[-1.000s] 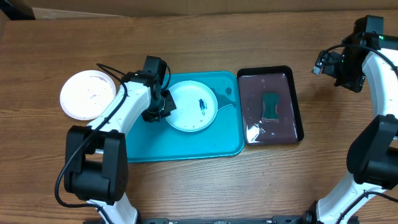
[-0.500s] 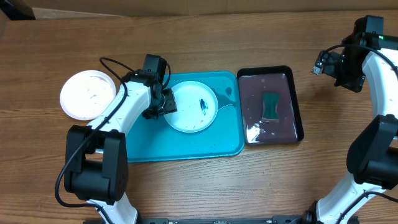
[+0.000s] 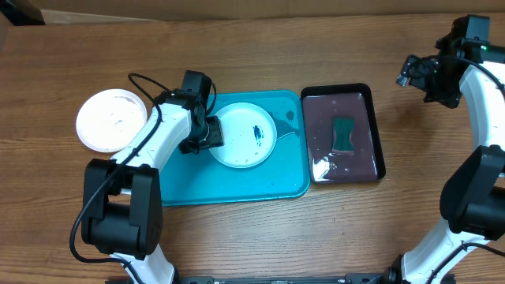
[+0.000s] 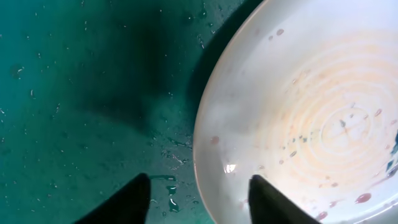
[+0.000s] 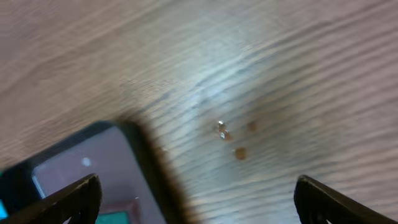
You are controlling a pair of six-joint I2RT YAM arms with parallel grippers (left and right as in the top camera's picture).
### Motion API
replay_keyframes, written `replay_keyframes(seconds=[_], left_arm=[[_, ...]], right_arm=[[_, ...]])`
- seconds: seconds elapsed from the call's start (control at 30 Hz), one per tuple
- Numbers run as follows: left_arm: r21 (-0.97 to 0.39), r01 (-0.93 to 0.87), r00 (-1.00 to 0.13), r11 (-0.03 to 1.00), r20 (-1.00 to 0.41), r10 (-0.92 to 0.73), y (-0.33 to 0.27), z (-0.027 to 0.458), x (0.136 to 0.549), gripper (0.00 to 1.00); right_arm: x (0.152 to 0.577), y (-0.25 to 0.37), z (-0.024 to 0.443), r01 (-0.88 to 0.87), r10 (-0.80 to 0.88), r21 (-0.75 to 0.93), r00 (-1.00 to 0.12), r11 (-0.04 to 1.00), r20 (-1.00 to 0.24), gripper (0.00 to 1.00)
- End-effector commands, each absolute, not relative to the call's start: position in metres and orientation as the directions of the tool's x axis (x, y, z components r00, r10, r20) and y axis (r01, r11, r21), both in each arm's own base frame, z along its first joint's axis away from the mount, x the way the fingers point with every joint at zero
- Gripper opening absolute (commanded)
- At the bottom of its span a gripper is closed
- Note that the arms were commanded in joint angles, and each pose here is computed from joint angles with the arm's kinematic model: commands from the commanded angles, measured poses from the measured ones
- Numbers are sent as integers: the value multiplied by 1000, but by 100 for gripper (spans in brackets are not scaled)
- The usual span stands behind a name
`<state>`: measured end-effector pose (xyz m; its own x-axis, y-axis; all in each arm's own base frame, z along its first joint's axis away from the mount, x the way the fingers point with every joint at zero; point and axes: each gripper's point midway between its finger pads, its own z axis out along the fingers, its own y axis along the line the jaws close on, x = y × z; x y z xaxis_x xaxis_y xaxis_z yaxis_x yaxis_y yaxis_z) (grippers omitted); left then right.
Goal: Clean dirty plates on tray and stack at the side
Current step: 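Reach the right gripper into the black tray and grasp the green sponge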
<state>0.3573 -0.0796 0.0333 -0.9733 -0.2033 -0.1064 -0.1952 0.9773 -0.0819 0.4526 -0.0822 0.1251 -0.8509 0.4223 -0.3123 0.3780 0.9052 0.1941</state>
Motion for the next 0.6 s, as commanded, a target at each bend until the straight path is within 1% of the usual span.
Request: replay_keyframes(seconds=[0.0, 0.03, 0.07, 0.1, 0.17, 0.23, 0.3, 0.4, 0.47, 0.57], left_arm=[[-91, -169, -978, 981, -104, -178, -85, 33, 361, 36], [-91, -169, -978, 981, -104, -178, -85, 33, 361, 31], [-91, -170, -978, 981, -104, -179, -85, 33, 360, 28], [-95, -170, -978, 981, -102, -180, -85, 33, 360, 27], [-124, -174, -978, 977, -92, -186, -91, 32, 359, 26], [-122, -177, -978, 977, -94, -189, -90, 32, 360, 27], [-117, -177, -977, 977, -98, -189, -89, 32, 360, 34], [-118, -181, -976, 976, -99, -193, -89, 32, 361, 39], [-119, -182, -976, 976, -98, -194, -89, 32, 361, 39], [-121, -182, -977, 976, -94, -194, -90, 32, 360, 39]], right_arm=[[458, -69, 140, 322, 404, 277, -856, 905, -324, 95], [457, -61, 144, 289, 383, 305, -868, 908, -316, 82], [455, -54, 147, 259, 365, 336, -879, 905, -306, 73], [452, -44, 152, 229, 346, 368, -891, 901, -294, 64], [440, -19, 161, 188, 312, 413, -915, 891, -256, 54], [431, -1, 164, 142, 256, 405, -936, 903, -242, 55], [423, 15, 161, 113, 206, 373, -954, 921, -219, 56], [411, 31, 149, 83, 136, 278, -974, 957, -179, 56], [401, 45, 138, 51, 85, 218, -985, 975, -149, 56], [388, 59, 119, 38, 49, 106, -993, 994, -109, 56]])
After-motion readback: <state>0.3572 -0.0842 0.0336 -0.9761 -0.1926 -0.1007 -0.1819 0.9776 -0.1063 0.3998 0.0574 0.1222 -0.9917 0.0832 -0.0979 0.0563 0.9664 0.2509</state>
